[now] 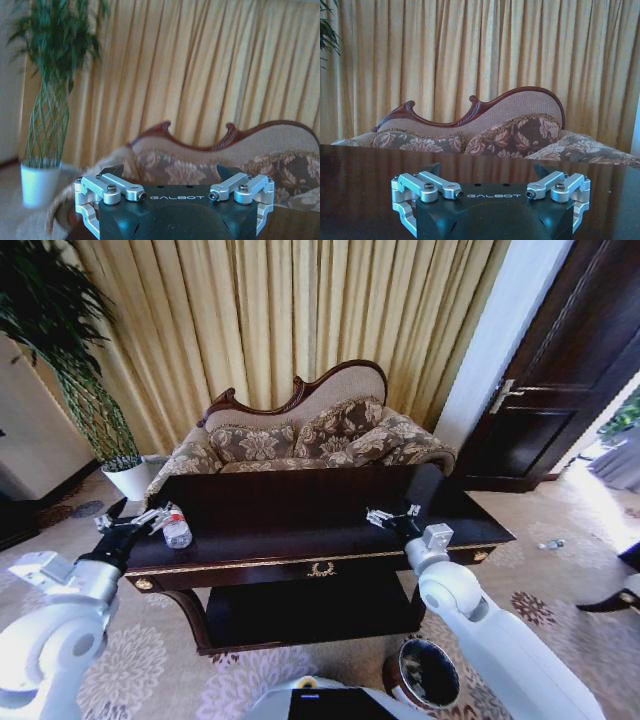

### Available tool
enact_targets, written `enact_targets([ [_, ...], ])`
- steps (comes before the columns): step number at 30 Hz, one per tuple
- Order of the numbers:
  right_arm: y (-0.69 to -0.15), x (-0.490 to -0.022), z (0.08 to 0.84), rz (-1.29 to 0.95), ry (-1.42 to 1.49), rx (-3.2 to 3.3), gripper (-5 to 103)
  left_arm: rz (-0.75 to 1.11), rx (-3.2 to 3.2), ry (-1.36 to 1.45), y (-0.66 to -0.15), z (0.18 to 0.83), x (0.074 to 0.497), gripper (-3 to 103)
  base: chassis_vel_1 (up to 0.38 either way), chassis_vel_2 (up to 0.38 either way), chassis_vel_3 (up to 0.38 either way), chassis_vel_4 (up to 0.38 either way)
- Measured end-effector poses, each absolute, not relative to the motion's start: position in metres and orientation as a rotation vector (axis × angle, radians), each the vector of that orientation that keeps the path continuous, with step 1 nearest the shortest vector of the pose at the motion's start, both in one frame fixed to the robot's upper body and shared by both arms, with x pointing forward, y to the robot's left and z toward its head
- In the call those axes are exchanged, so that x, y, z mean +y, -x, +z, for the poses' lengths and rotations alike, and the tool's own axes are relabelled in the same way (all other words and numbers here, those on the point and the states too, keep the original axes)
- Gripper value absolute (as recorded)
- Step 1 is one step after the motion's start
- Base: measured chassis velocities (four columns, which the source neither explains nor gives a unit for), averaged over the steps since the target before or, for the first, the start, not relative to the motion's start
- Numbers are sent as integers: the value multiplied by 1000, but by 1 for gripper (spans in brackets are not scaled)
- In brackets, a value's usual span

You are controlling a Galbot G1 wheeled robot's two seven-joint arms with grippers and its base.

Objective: Move to the front of the table and place the trash on the table into the trash bin.

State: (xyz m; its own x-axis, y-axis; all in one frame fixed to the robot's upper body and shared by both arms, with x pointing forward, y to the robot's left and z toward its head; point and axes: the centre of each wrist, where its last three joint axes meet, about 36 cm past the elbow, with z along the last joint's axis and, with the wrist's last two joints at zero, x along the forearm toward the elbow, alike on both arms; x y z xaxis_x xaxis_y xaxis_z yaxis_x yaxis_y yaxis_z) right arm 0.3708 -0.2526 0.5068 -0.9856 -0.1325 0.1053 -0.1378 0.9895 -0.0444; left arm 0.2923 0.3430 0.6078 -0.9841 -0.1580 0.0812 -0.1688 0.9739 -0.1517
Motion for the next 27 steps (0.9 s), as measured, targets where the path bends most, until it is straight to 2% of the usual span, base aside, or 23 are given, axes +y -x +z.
enact_targets([
  [7,-371,-248,502,75,-218,-3014,100,167,-2976,-264,-299,620,335,100,0,0,0,0],
  [15,-372,-246,499,72,-218,-3000,100,84,-2861,-304,-318,611,354,100,0,0,0,0],
  [27,-374,-246,493,67,-204,-2988,100,118,-2773,-328,-342,600,382,100,0,0,0,0],
])
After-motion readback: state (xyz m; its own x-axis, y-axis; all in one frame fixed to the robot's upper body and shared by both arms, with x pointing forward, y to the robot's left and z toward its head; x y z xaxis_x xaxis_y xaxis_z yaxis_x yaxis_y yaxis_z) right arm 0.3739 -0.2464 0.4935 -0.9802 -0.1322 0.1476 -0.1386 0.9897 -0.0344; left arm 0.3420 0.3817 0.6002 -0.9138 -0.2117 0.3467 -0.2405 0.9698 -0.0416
